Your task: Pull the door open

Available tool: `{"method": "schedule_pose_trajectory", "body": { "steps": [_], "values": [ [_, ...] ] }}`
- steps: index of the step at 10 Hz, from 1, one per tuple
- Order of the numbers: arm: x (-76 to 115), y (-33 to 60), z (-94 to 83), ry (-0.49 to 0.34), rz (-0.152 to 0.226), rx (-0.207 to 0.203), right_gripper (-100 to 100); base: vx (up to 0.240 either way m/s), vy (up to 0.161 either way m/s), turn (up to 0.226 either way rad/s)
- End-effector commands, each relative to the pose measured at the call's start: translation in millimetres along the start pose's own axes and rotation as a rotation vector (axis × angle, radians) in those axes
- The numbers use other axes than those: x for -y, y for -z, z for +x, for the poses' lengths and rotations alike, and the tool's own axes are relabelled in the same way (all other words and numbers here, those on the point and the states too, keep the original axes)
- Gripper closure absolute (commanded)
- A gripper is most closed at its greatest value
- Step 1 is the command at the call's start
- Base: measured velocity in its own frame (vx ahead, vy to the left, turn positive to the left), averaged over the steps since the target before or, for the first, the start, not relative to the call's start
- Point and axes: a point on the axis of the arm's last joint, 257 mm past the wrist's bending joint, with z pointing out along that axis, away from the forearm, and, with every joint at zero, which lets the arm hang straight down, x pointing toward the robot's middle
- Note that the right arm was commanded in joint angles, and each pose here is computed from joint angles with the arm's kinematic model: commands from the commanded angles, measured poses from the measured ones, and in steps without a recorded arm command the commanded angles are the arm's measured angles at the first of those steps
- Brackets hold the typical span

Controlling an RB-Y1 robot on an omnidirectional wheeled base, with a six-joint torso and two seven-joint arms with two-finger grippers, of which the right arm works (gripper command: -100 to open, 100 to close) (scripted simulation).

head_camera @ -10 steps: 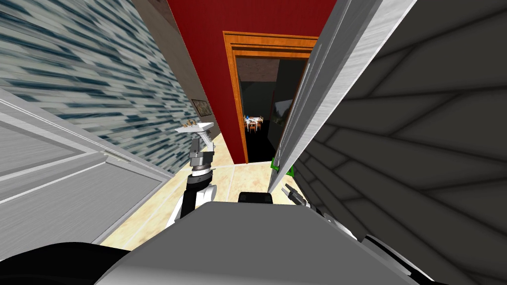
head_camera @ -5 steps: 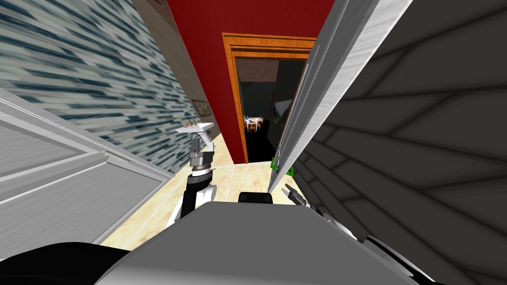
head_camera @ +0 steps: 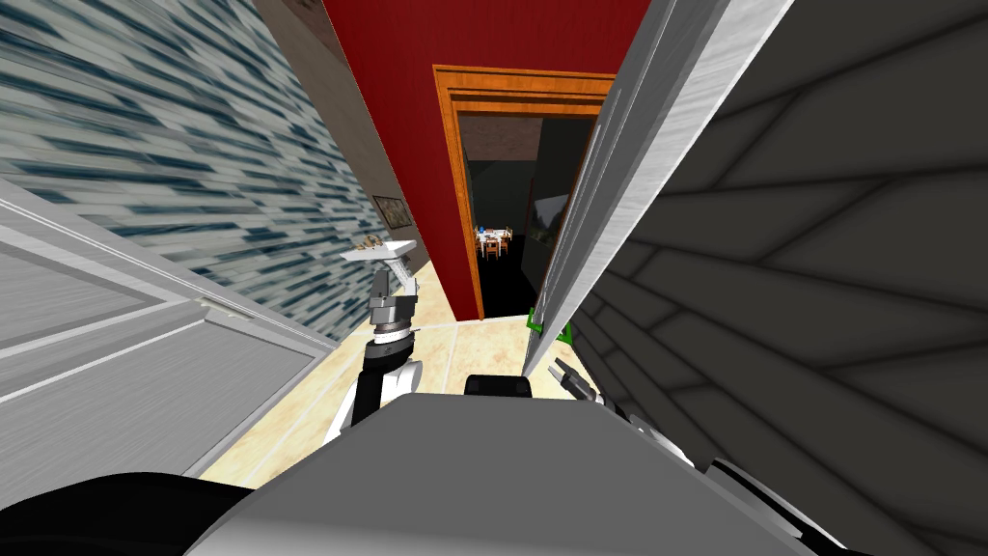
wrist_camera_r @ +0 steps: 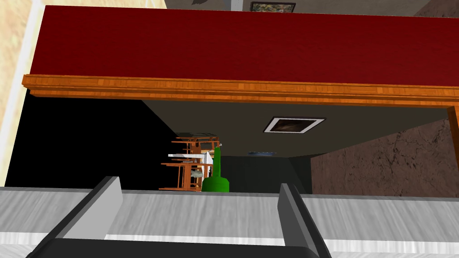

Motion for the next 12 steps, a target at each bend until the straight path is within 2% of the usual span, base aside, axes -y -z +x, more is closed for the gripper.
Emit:
{"method": "schedule_pose_trajectory", "body": {
  "steps": [1,4,12],
  "values": [
    [0.4,-1.7,0.4,0.000,0.001,-0.003,-100,0.040,0.081,-0.013],
    [0.9,-3.6,0.8,0.000,0.002,-0.007,-100,0.019,0.037,-0.004],
    [1.3,-5.5,1.3,0.000,0.003,-0.011,-100,0.000,0.000,-0.001]
  ]
}}
